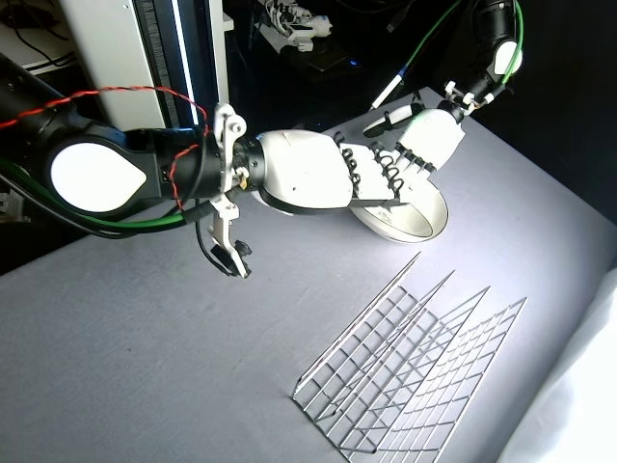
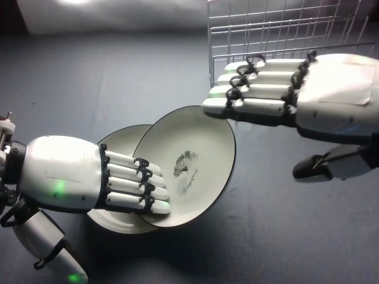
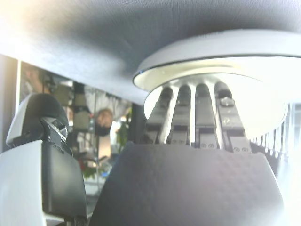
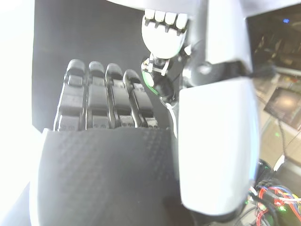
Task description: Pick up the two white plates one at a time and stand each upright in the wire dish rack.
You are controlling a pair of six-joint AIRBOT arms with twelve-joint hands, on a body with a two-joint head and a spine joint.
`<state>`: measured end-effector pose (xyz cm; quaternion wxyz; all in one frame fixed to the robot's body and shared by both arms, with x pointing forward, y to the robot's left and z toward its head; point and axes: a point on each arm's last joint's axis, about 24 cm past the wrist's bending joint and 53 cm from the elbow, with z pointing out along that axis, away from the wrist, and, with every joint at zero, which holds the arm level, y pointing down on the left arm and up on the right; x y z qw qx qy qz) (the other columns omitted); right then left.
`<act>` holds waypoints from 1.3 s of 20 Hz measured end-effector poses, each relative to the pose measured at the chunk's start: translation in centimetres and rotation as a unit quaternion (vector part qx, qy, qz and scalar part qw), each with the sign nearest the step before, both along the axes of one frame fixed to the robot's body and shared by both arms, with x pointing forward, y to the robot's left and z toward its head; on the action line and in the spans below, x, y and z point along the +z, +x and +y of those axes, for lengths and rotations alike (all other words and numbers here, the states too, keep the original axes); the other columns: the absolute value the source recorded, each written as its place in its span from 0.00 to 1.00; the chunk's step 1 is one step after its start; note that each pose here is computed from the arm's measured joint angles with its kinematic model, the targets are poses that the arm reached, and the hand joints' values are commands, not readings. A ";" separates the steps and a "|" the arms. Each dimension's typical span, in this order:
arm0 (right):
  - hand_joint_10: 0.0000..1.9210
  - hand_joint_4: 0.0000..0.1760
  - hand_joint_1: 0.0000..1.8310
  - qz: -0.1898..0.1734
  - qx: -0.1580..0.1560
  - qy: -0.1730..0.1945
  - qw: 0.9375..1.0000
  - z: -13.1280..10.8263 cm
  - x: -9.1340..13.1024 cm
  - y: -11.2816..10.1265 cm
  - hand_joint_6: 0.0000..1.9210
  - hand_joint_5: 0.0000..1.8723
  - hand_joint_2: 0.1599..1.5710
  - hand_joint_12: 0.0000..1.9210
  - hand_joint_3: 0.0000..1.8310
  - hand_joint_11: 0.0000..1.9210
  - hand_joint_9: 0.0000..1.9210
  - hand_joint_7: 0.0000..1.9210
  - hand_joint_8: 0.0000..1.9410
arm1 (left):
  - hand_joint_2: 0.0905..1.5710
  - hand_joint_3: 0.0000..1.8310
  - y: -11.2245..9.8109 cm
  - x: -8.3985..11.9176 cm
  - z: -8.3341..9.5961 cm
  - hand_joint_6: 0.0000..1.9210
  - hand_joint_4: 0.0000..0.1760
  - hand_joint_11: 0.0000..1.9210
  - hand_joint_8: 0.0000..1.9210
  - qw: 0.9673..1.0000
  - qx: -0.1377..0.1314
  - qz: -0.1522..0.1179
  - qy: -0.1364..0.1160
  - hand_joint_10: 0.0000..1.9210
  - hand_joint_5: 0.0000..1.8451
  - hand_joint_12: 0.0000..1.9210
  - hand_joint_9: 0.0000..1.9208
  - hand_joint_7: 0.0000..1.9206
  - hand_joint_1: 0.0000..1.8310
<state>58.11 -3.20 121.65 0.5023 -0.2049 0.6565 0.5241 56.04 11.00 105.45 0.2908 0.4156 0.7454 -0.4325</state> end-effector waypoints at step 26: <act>0.02 0.00 0.66 0.034 0.025 -0.029 0.999 6.6 -7.2 2.8 0.01 0.18 0.64 0.45 0.00 0.00 0.15 0.18 0.01 | 0.65 0.00 0.2 -0.4 -0.1 0.00 0.00 0.00 0.00 1.000 0.007 0.012 -0.010 0.00 0.00 0.00 0.00 0.00 0.00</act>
